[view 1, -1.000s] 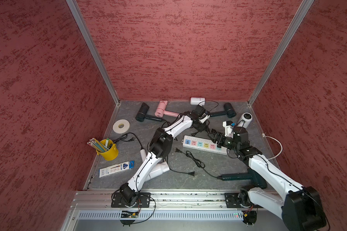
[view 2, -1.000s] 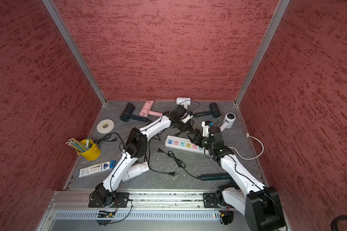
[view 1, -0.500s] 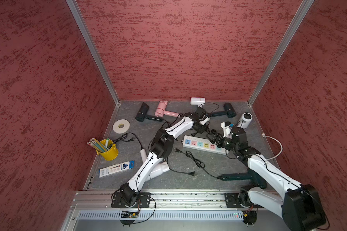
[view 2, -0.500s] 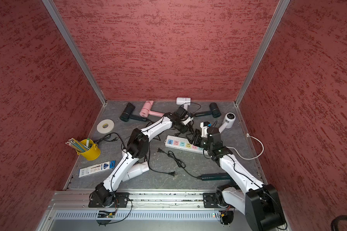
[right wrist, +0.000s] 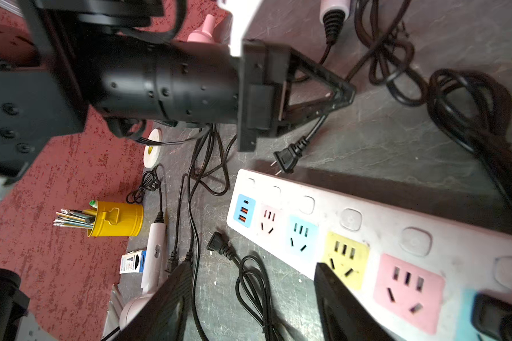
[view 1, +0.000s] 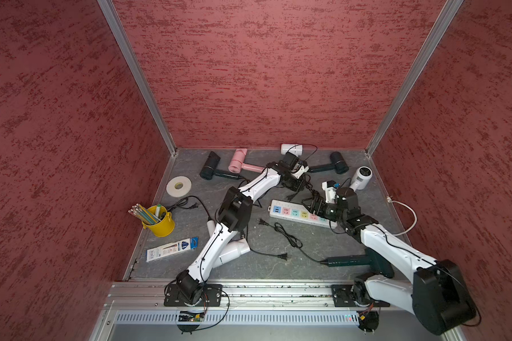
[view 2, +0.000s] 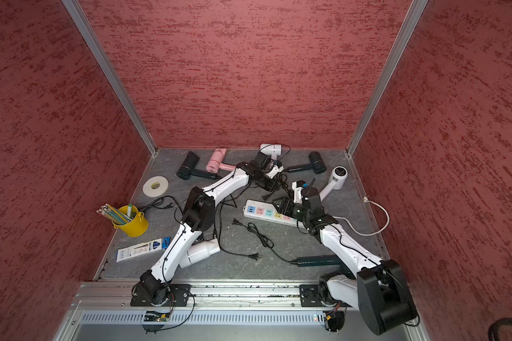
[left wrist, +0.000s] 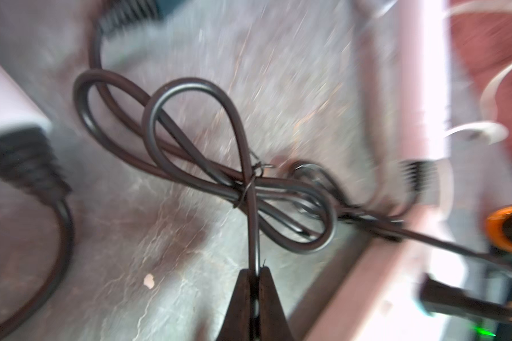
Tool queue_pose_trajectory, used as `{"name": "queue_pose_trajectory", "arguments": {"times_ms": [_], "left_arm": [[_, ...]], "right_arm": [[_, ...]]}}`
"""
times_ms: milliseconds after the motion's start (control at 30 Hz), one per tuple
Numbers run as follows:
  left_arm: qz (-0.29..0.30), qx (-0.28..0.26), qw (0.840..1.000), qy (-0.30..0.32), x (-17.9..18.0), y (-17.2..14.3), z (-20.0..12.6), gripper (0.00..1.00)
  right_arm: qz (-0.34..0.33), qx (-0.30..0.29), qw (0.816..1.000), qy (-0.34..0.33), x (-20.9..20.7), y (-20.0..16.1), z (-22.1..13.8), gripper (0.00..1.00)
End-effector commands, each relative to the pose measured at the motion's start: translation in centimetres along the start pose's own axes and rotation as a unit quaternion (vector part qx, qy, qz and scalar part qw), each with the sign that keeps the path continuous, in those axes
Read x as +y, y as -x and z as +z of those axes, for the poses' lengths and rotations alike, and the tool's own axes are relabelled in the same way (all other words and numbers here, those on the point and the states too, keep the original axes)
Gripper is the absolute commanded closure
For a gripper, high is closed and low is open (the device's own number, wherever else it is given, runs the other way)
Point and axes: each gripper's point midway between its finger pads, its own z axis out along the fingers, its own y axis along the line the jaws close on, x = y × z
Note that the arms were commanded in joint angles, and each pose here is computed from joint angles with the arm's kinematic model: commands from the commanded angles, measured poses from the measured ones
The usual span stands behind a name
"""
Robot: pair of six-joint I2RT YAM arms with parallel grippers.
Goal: Charge the blow dryers
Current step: Pick up the plug from the center of the board.
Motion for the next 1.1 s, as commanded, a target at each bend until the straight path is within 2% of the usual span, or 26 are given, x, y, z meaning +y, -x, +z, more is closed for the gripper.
{"name": "queue_pose_trajectory", "arguments": {"times_ms": [0, 233, 567, 800, 933, 1067], "left_arm": [[0.006, -0.100, 0.991, -0.086, -4.3, 6.2, -5.5, 1.00], [-0.025, -0.154, 0.977, -0.147, -4.9, 9.0, -8.3, 1.00], [-0.041, -0.207, 0.967, -0.141, -5.3, 9.6, -8.2, 1.00], [-0.061, -0.211, 0.965, -0.142, -5.2, 9.2, -8.3, 1.00], [-0.078, -0.218, 0.961, -0.149, -4.7, 8.7, -8.7, 1.00], [-0.087, -0.216, 0.959, -0.159, -4.6, 8.8, -8.9, 1.00]], "right_arm": [[-0.002, -0.031, 0.999, 0.011, 1.5, 2.3, 0.2, 0.42], [0.024, -0.053, 0.998, 0.005, 2.1, 5.0, 1.5, 0.56], [0.030, -0.088, 0.995, -0.022, 2.3, 8.8, 2.9, 0.61], [0.026, -0.109, 0.993, -0.047, 1.4, 10.2, 3.2, 0.63], [0.030, -0.119, 0.991, -0.048, 0.9, 10.2, 3.2, 0.64], [0.032, -0.093, 0.995, -0.034, 0.4, 8.9, 4.6, 0.63]]}}
